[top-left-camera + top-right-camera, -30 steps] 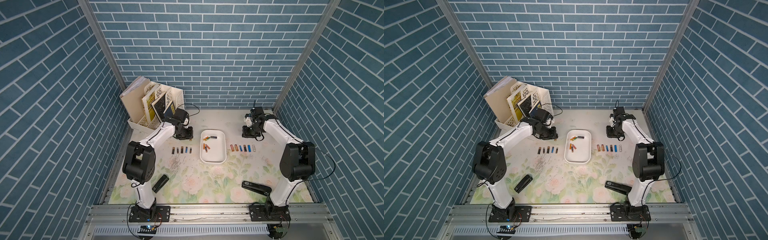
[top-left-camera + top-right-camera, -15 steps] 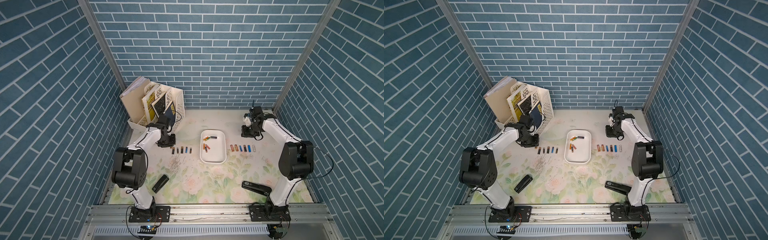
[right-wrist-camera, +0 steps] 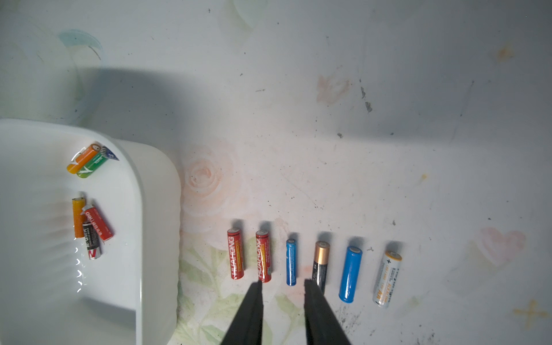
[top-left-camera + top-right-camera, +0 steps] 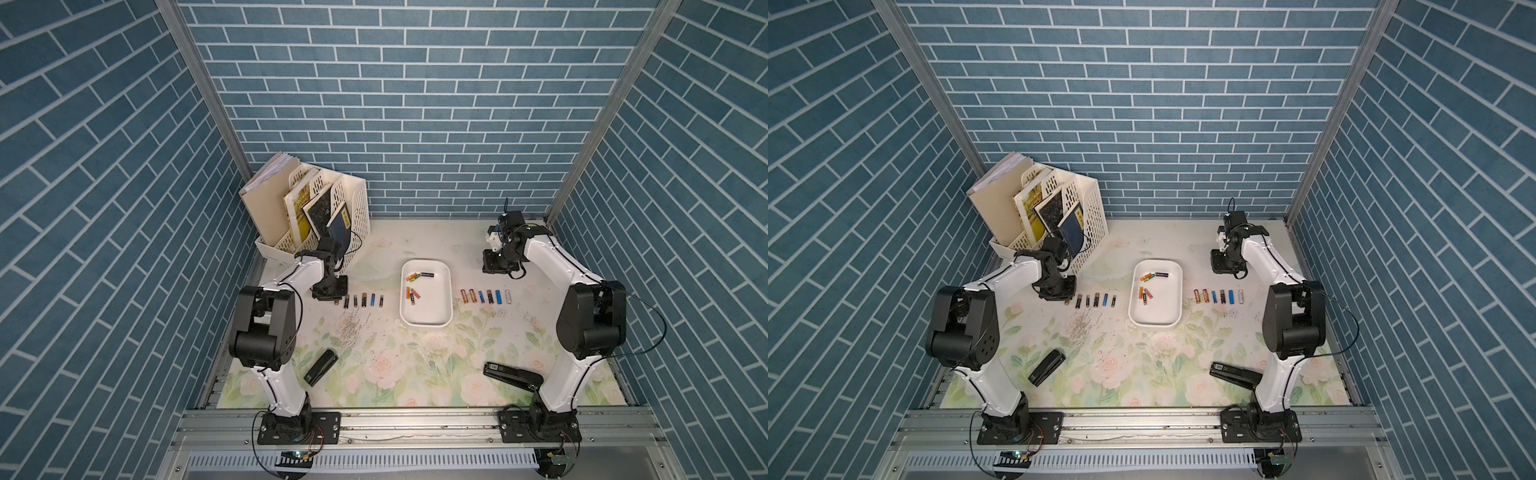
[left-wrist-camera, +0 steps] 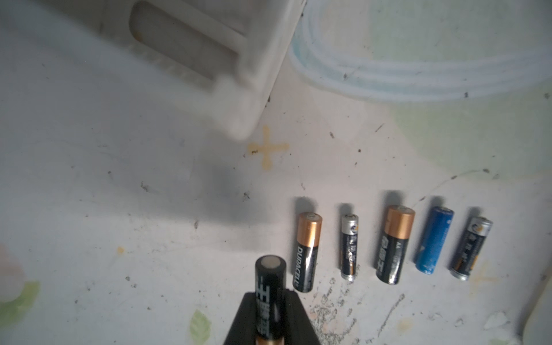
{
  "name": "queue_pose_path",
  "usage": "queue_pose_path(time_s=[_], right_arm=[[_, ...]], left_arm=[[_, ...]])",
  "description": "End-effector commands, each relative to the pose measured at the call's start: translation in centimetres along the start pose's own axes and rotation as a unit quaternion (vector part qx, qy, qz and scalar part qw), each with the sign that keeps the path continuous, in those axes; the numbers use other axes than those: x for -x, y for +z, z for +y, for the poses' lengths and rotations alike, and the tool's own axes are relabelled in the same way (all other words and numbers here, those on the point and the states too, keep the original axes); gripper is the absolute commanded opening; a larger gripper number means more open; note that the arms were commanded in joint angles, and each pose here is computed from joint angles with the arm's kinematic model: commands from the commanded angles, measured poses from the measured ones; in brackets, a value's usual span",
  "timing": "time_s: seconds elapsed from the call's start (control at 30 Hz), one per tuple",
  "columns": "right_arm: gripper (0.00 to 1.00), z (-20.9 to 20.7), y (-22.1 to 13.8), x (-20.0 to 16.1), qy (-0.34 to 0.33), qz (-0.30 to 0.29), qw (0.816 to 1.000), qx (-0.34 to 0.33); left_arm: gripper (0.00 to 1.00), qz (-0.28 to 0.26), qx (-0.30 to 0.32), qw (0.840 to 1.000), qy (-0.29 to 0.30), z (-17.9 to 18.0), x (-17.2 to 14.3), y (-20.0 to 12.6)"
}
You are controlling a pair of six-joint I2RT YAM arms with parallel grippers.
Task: Take the batteries out of the storage box
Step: Place the battery at the center of the board.
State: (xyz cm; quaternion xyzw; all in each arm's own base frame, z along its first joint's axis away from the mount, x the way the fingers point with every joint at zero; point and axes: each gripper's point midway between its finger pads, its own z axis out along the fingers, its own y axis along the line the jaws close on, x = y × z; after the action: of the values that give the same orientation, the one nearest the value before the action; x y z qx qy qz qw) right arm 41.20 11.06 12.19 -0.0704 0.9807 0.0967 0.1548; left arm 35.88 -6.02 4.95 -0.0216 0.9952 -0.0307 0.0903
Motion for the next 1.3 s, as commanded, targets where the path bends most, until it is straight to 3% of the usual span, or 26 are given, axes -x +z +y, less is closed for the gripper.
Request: queue_pose_path(time_s=[0.0,1.0,1.27], right_arm=[[0.28,0.0,0.1,0.0,0.012,0.010,1.000,-0.008],[0.28,0.2,0.2,0.2,0.009,0.016,1.000,-0.013],[0.28,0.3,0.3,0.1,0.008,0.018,1.000,-0.012]], left_arm=[[0.14,0.008,0.013,1.000,0.004,0.8,-0.3,0.9],[0.14,0.048,0.017,0.999,0.008,1.1,-1.8,4.2],[0.14,0.003,0.017,1.000,-0.002,1.1,-0.3,2.5]])
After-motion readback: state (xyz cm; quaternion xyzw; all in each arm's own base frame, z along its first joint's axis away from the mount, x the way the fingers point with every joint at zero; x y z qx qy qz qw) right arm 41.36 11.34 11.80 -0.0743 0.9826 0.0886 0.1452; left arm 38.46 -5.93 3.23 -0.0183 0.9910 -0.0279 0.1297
